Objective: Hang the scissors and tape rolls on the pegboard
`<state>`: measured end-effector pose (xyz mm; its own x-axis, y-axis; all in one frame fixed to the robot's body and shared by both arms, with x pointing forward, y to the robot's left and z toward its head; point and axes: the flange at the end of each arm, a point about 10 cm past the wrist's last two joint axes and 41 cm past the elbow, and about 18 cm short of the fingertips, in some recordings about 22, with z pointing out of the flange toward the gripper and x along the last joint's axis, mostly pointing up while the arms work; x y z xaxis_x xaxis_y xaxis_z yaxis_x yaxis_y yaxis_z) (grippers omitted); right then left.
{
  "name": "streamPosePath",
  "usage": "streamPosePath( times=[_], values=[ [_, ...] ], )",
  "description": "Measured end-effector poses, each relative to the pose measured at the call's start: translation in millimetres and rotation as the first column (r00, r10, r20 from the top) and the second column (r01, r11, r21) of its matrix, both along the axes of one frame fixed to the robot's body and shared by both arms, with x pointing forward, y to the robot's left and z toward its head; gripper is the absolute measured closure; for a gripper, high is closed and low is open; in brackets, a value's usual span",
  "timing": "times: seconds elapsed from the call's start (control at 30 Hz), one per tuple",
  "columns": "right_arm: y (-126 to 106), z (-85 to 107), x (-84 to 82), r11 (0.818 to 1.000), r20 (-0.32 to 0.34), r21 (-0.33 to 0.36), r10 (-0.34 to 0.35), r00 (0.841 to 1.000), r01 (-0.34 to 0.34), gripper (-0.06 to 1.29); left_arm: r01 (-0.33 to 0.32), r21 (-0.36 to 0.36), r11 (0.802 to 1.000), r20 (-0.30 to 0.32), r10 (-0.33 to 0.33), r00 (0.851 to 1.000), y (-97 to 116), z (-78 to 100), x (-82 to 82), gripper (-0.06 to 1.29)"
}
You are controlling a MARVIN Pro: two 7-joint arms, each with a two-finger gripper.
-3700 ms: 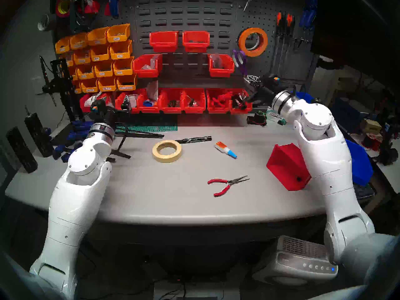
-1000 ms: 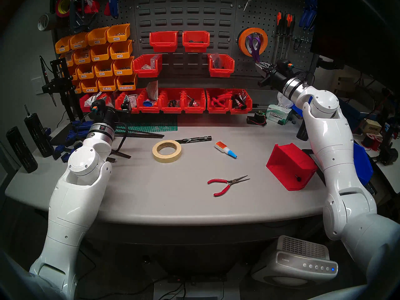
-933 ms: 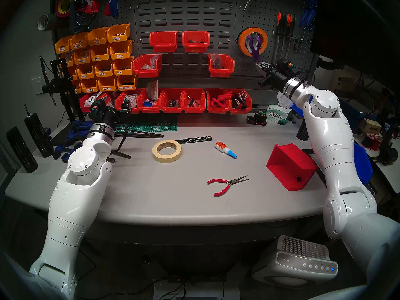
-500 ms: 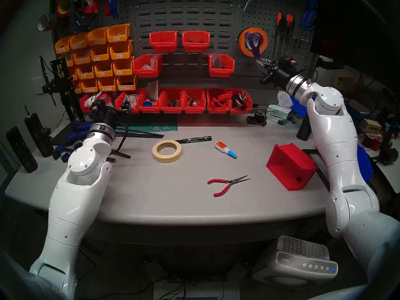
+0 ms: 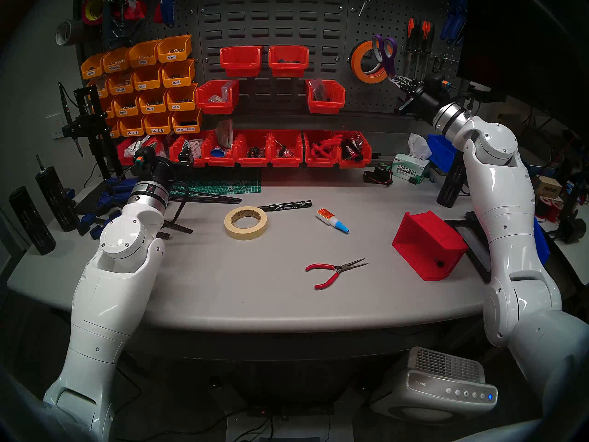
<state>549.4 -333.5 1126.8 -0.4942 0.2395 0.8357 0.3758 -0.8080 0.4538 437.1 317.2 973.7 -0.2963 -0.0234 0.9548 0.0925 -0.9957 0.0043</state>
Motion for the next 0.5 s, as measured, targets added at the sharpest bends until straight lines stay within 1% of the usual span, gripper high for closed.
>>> streamPosePath(
  times=[0.2, 0.5],
  values=[
    [-2.0, -2.3, 2.9, 1.000, -0.011, 0.025, 0.003, 1.000, -0.003, 1.26, 0.000, 0.000, 1.000, 0.000, 0.000, 1.000, 0.0, 0.0, 0.0, 0.00],
    [1.5, -9.6, 8.4, 0.998, -0.034, 0.061, 0.029, 0.999, -0.027, 1.26, 0.000, 0.000, 1.000, 0.000, 0.000, 1.000, 0.0, 0.1, 0.0, 0.00]
  ],
)
